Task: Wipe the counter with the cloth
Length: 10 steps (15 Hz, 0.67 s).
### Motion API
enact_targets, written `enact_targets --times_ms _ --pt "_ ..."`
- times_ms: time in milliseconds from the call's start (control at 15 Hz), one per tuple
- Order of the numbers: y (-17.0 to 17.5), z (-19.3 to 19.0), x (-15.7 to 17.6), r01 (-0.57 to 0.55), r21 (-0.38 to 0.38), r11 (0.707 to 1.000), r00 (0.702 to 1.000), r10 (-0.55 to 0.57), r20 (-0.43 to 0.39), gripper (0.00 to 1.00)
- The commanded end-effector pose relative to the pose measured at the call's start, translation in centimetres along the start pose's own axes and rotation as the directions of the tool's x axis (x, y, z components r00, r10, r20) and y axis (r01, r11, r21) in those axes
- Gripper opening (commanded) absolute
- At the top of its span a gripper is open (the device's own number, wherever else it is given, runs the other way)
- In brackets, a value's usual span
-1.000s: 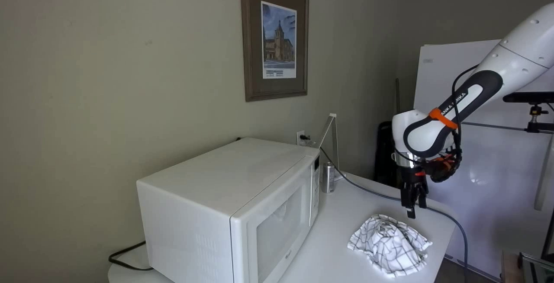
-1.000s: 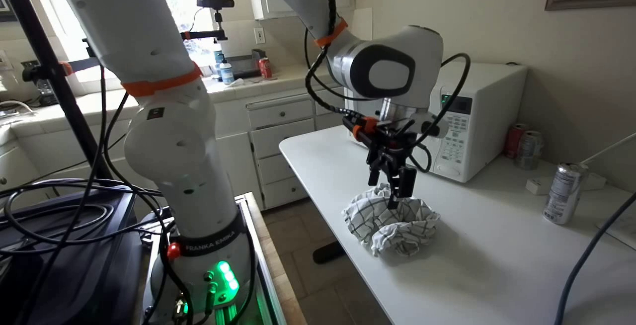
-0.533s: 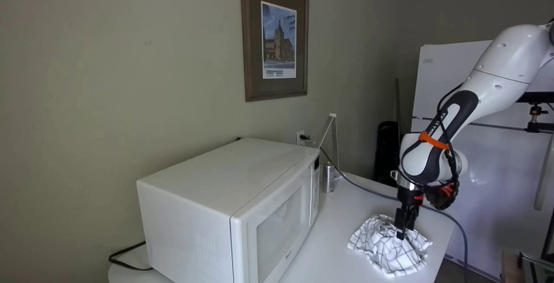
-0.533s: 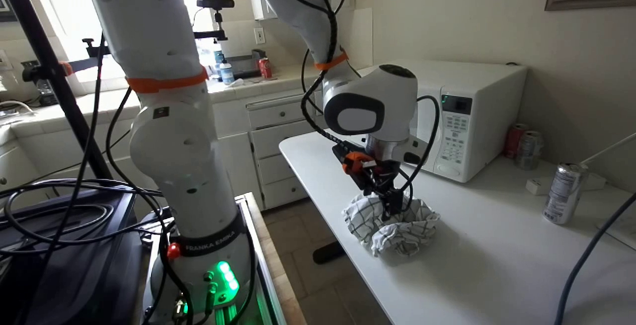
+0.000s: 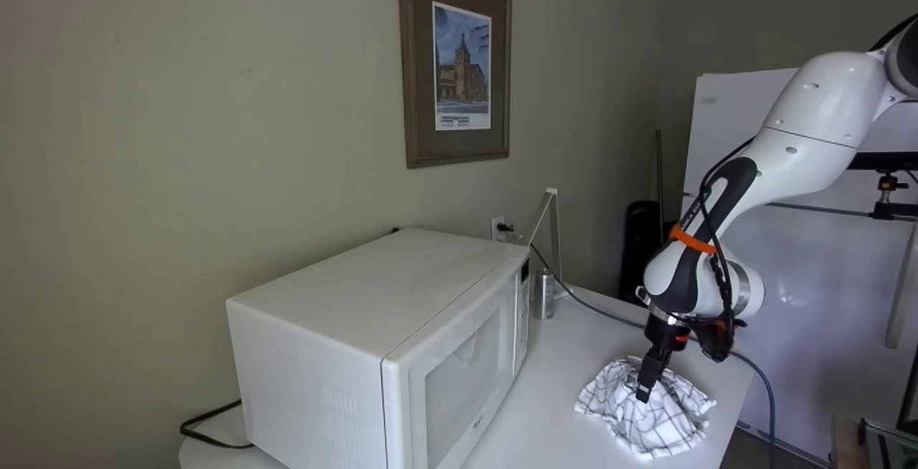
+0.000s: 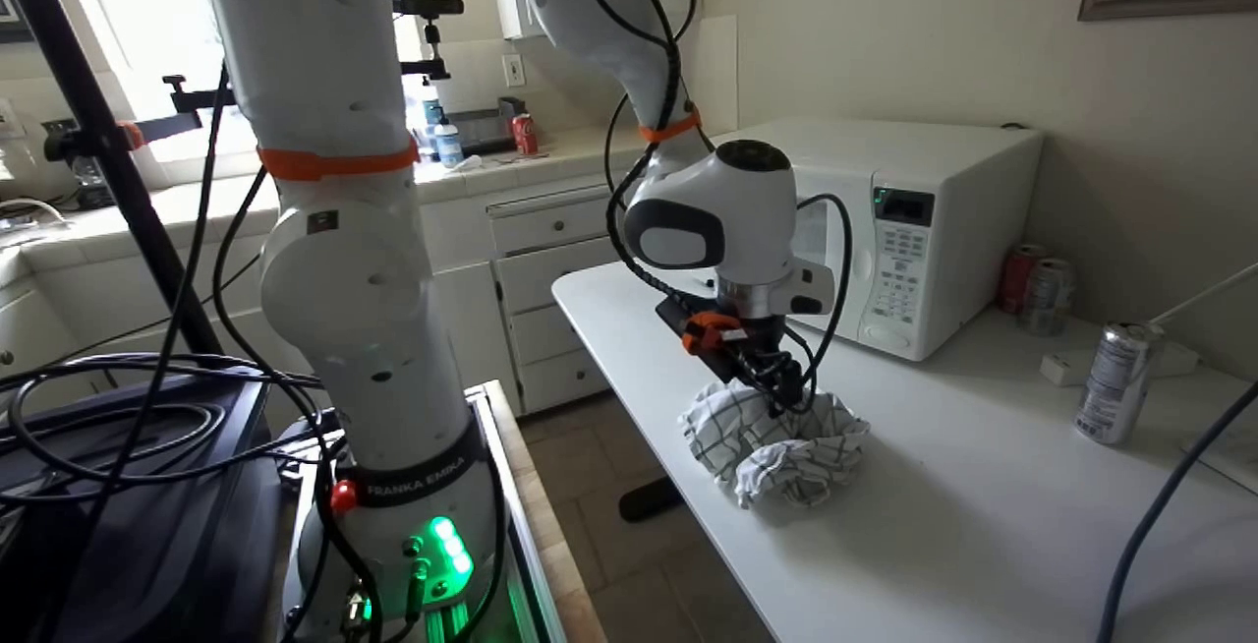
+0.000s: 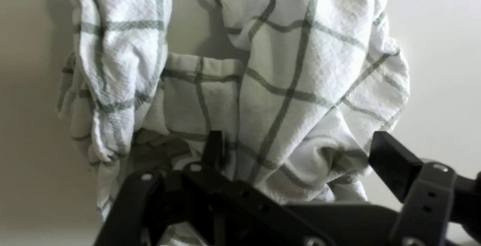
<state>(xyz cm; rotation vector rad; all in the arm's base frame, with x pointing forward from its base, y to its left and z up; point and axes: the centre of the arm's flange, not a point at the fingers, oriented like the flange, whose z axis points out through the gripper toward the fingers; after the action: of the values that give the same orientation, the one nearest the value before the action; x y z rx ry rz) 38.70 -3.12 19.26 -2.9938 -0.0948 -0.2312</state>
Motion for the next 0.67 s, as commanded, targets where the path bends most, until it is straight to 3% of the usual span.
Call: enact_targets --times_ms 0,67,200,600 --pt "0.7 2.9 0.0 0.017 -0.090 0.996 0.998 -0.022 -0.052 0.99" --pt "0.8 3.1 0.0 0.023 -0.124 0.992 0.997 -0.031 -0.068 0.75" --pt "0.8 3.5 0.0 0.022 -0.156 0.988 0.996 -0.035 -0.082 0.69" --pt "-0.3 3.9 -1.0 0.012 -0.150 0.989 0.999 -0.016 -0.029 0.23"
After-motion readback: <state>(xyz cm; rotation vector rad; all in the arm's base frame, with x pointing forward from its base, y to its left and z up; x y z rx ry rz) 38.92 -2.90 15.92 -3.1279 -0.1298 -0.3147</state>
